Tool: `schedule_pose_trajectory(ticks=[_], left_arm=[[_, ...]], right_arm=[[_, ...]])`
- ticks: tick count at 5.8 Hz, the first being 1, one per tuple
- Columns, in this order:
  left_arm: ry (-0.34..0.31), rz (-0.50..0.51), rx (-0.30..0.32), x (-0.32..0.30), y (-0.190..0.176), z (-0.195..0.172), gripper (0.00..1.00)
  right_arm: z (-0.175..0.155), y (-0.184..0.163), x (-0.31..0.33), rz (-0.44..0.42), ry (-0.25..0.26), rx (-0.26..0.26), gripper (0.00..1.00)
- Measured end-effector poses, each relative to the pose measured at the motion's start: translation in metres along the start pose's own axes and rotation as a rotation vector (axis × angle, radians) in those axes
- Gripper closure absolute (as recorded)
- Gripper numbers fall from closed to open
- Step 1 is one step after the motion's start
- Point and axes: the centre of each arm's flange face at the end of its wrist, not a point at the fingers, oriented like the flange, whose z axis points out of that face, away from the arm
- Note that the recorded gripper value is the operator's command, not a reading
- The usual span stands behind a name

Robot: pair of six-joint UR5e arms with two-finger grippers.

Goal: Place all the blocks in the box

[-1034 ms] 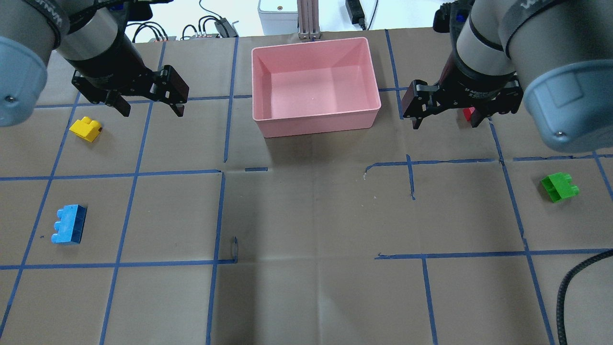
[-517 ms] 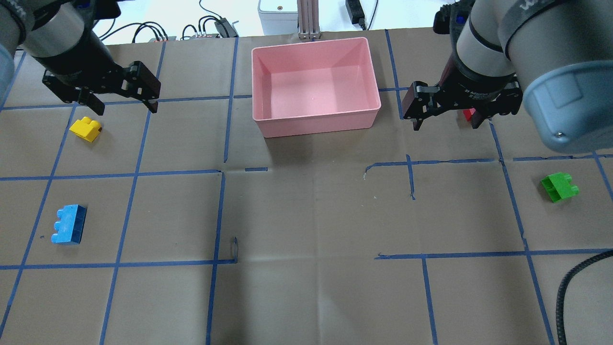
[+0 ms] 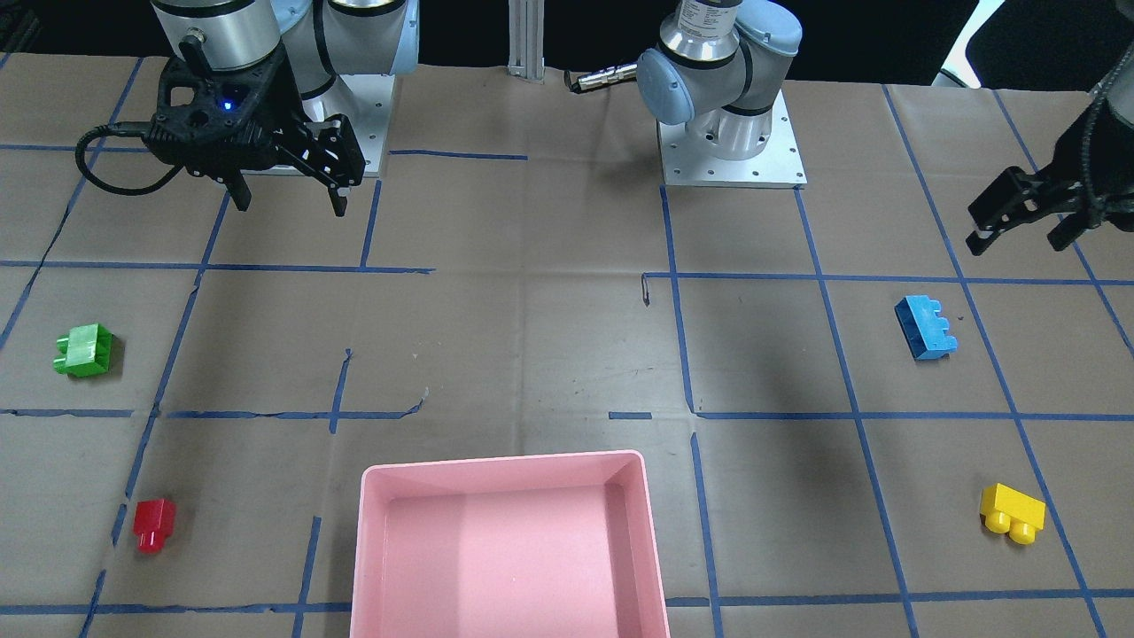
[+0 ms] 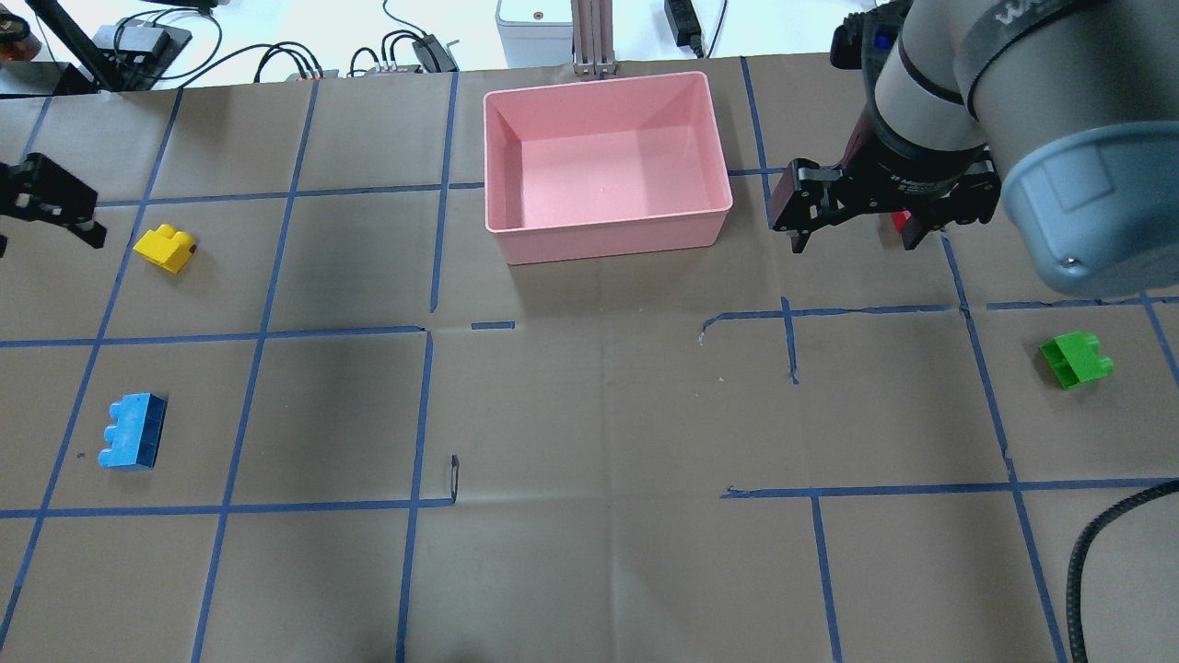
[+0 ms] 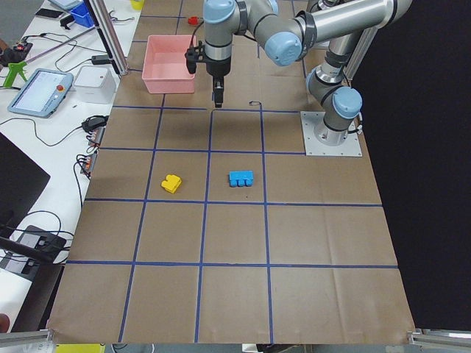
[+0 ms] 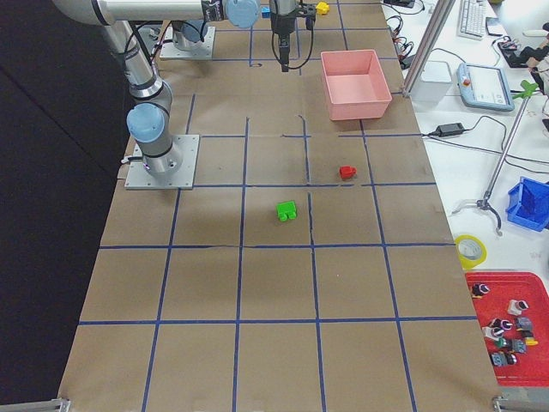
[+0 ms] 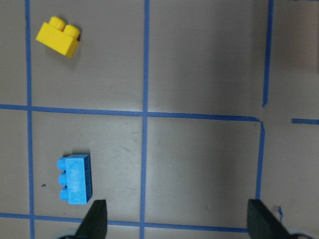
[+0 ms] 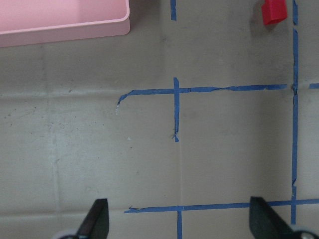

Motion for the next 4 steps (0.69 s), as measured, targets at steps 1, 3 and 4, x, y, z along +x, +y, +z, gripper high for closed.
schedule_pose_trajectory(ticks=[1, 3, 4], left_arm=[[0.013, 0.017, -0.018, -0.051, 0.017, 0.02, 0.01], [0.02, 0.051, -0.023, -0.102, 0.031, 0.061, 0.01], [0.026, 0.068, -0.029, -0.113, 0.027, 0.095, 0.01]], right_arm=[[0.001, -0.001, 0.002, 0.001, 0.0, -0.001, 0.0], [0.002, -0.007, 0.022, -0.057, 0.013, 0.003, 0.01], [0.004, -0.013, 0.05, -0.075, 0.023, -0.004, 0.01]])
